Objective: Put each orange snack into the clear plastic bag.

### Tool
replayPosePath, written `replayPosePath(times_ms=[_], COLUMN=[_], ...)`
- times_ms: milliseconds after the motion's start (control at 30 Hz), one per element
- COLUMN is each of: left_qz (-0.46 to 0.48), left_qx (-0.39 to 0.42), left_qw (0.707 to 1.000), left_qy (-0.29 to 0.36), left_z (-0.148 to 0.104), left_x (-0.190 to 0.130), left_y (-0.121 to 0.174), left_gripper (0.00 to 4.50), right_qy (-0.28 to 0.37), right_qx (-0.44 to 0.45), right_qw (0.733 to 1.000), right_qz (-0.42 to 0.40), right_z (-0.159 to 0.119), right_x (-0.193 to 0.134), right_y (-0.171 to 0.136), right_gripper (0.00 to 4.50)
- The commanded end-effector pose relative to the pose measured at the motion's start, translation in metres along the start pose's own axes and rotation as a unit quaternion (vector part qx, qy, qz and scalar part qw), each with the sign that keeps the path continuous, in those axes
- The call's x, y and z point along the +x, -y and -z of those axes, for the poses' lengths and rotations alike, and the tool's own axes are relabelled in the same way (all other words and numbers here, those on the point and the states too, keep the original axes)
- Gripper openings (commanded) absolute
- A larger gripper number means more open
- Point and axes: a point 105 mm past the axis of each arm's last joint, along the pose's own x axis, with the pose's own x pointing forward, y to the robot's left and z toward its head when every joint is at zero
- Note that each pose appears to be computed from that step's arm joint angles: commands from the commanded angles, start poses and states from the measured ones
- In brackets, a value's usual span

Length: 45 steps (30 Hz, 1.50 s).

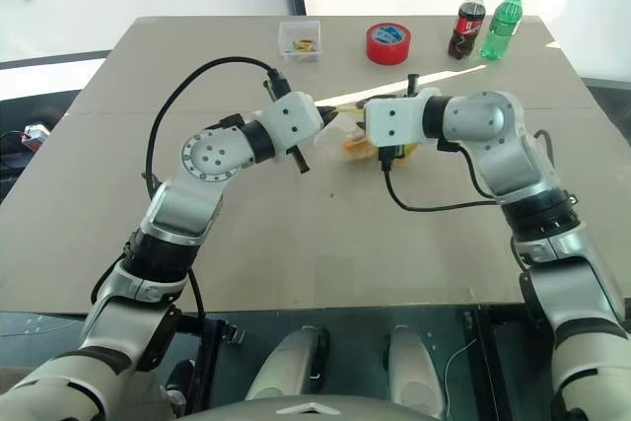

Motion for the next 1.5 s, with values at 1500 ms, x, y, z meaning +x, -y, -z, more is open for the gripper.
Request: replayPosePath(times_ms=[1500], left_qz=[-0.023], left_qx=[0.011], left_qw=[1.0], left_qy=[0.014], left_z=[-0.01], left_x=[-0.003], left_y=[-0.008], left_gripper=[0.0], right_qy=[-0.019], right_qx=[-0.044], right_qw=[0.998], right_qz=[0.039], right_z=[0.009], right_x=[-0.011], right_y=[0.023], right_gripper=[0.13])
